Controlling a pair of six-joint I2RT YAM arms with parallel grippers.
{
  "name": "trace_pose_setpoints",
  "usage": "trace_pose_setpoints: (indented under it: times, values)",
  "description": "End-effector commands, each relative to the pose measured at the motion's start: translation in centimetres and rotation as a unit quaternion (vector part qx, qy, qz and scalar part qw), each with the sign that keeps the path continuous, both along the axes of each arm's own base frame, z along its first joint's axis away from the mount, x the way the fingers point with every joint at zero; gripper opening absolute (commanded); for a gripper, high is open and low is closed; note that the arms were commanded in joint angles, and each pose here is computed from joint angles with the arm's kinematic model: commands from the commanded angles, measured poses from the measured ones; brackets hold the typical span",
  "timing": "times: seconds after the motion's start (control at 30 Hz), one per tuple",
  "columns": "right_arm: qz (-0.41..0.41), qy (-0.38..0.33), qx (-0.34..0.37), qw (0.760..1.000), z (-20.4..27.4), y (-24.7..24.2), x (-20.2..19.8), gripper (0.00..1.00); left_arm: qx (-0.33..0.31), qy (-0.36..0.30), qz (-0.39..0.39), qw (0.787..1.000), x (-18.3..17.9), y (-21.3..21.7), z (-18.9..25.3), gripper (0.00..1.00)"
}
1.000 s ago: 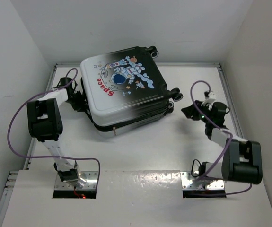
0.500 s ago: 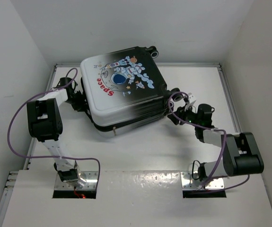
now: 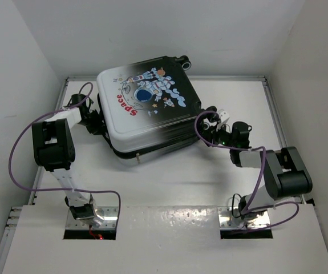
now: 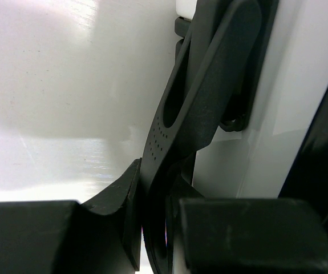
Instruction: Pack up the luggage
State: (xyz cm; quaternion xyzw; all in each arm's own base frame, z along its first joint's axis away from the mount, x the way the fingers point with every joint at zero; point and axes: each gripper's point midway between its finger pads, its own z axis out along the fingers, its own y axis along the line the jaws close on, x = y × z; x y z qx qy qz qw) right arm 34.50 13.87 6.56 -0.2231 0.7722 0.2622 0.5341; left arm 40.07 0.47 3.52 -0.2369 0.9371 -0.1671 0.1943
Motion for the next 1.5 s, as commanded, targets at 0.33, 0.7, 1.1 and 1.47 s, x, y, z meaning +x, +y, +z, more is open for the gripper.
trace_pose_setpoints:
  times: [0.33, 0.7, 1.1, 1.47]
  values:
    - [-0.011, -0.125, -0.012, 0.992, 4.5, 0.1, 4.3, 0.29, 0.013, -0.008, 0.052, 0.999, 0.8, 2.6, -0.3, 0.00]
    - [0.024, -0.137, 0.011, 0.990, 5.8, 2.1, 3.4, 0.00, 0.017, -0.007, 0.054, 0.998, 0.8, 2.8, -0.3, 0.00]
    - [-0.230, -0.028, 0.076, 0.970, 4.8, -5.6, 8.2, 0.00, 0.035, -0.026, 0.073, 0.996, 4.7, 9.0, 0.4, 0.00]
    - [-0.242, -0.029, 0.148, 0.959, 7.0, -6.3, 14.3, 0.00, 0.042, -0.029, 0.043, 0.998, 8.3, 10.6, -2.9, 0.00]
